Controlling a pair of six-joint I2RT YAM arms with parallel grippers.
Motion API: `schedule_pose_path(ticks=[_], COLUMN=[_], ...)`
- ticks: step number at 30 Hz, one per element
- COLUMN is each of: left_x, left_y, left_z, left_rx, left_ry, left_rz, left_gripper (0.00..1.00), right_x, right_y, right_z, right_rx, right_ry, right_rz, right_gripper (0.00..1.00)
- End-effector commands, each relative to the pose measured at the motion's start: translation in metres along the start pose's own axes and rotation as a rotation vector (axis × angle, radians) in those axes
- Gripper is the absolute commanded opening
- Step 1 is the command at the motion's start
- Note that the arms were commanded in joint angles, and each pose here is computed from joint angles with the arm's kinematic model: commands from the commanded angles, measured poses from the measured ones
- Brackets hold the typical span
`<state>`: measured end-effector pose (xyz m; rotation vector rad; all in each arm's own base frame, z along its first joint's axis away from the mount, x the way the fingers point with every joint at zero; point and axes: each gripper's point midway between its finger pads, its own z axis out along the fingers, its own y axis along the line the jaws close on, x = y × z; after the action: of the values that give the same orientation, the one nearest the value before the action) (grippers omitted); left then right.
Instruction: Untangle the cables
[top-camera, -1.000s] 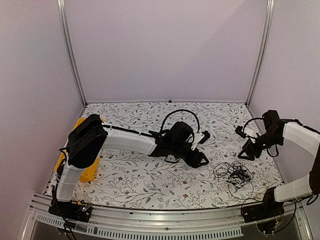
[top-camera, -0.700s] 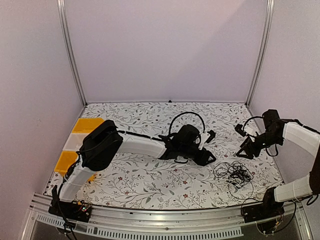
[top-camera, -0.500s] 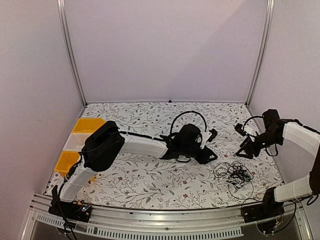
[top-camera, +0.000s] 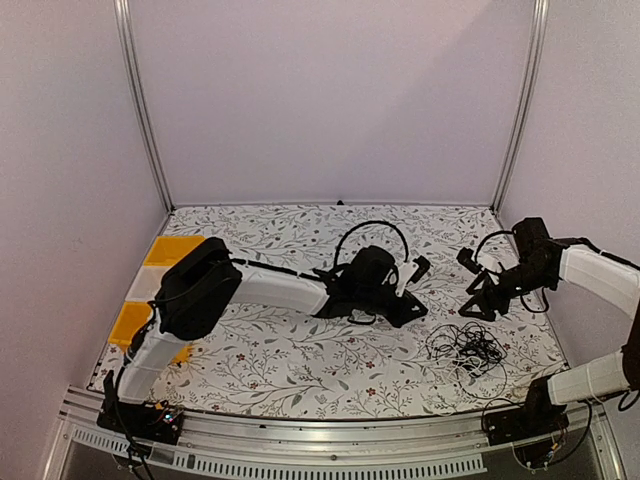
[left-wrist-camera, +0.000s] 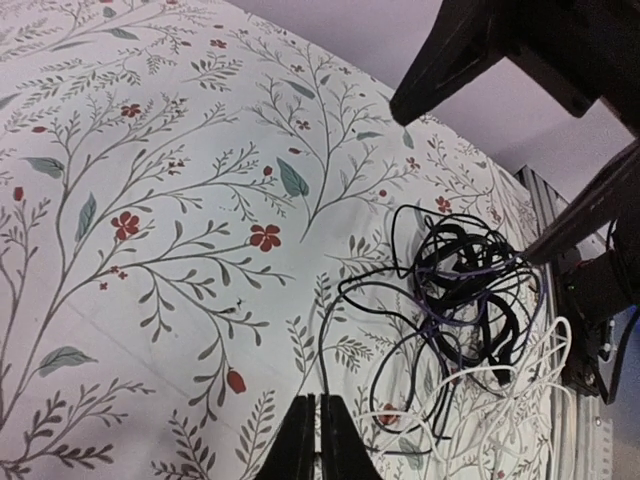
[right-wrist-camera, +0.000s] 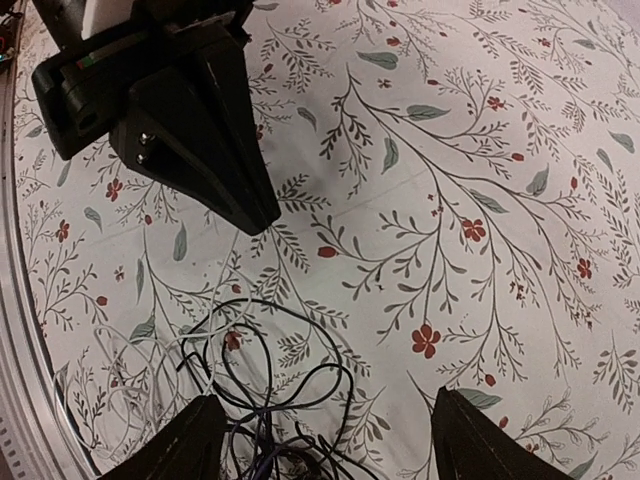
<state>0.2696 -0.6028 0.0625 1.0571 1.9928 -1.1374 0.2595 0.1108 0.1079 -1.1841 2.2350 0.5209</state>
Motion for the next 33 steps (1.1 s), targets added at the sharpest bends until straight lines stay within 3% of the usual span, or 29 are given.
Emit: schedule_pose_path(ticks=[1, 8, 16, 23, 33], left_x=[-0.078, -0.112, -0.134, -0.183, -0.264], left_y=[-0.014, -0.022, -0.034, -0.049, -0.043], left_z=[-0.06, -0.116, -0.16, -0.23, -0.386], left_rx=[-0.007, -0.07, -0.118, -0.235, -0.556], left_ry=[-0.163, -0.259, -0.338, -0.47, -0.619], left_rz=[0.041, 0.026, 0.02, 0.102, 0.19], left_gripper=[0.0, 0.0, 0.0, 0.0, 0.0], right_x=[-0.023, -0.072, -0.073, -0.059, -0.028], right_y=[0.013, 0.024, 0.057, 0.06, 0.045], right_z=[0.013, 0.034, 0.075, 0.093, 0.114], right_rx=[-0.047, -0.138, -0.353, -0.418, -0.343], right_ry=[-0.045, -0.141, -0.12, -0.075, 0.048], right_rz=[-0.075, -0.097, -0.08, -0.002, 0.037], right_gripper=[0.75, 0.77, 0.76, 0.61, 0.29])
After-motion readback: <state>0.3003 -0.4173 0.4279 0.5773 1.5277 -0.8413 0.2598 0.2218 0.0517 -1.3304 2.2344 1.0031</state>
